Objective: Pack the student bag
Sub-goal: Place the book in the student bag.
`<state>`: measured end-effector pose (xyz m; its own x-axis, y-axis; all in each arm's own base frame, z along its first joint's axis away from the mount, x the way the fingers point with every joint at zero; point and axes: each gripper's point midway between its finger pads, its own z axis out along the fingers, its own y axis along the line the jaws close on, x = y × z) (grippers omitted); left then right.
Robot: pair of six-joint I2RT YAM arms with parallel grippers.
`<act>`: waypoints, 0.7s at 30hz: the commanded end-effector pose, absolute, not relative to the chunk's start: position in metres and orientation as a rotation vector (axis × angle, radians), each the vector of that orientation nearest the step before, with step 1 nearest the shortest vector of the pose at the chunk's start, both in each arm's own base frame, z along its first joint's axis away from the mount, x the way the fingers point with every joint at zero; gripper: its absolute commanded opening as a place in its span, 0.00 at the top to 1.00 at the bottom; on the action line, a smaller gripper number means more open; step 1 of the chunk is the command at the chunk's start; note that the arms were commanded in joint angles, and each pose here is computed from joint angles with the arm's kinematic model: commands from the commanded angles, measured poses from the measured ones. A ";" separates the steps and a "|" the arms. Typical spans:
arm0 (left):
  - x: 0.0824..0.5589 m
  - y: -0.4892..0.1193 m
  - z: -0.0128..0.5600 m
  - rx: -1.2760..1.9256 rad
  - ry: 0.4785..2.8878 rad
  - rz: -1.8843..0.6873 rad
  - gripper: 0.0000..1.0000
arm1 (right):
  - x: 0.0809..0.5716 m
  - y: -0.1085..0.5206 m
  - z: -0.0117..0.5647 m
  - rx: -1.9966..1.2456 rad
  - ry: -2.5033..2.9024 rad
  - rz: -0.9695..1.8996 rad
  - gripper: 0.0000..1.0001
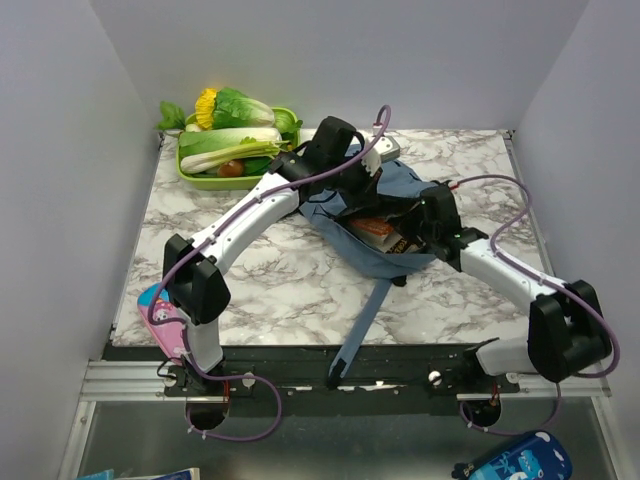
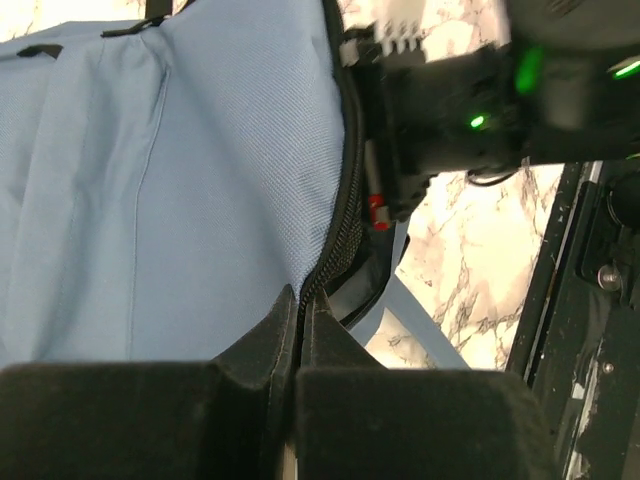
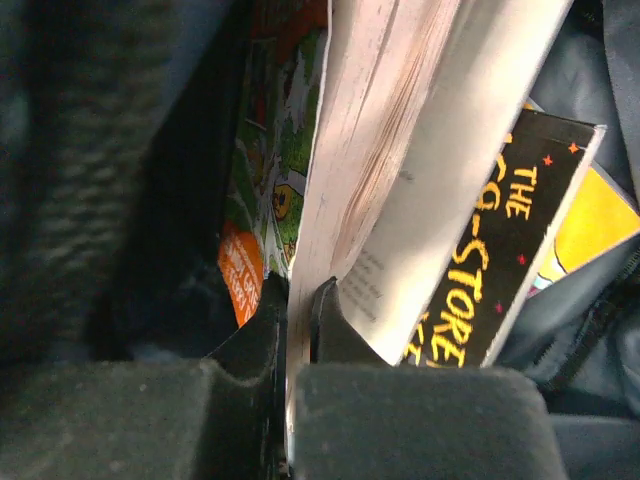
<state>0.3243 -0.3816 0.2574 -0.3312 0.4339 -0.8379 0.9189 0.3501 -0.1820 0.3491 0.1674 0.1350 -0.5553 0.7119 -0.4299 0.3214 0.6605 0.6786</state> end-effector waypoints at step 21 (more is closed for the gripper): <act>0.310 -0.067 0.246 0.814 2.381 -0.307 0.01 | 0.259 0.181 0.140 0.368 2.374 0.642 0.11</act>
<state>0.3316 -0.1347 0.2505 -0.4928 0.5803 -0.6484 0.7663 0.6425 -0.0075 0.2963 0.1877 0.1454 -0.6581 0.5377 -0.5271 0.1298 0.7705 0.6240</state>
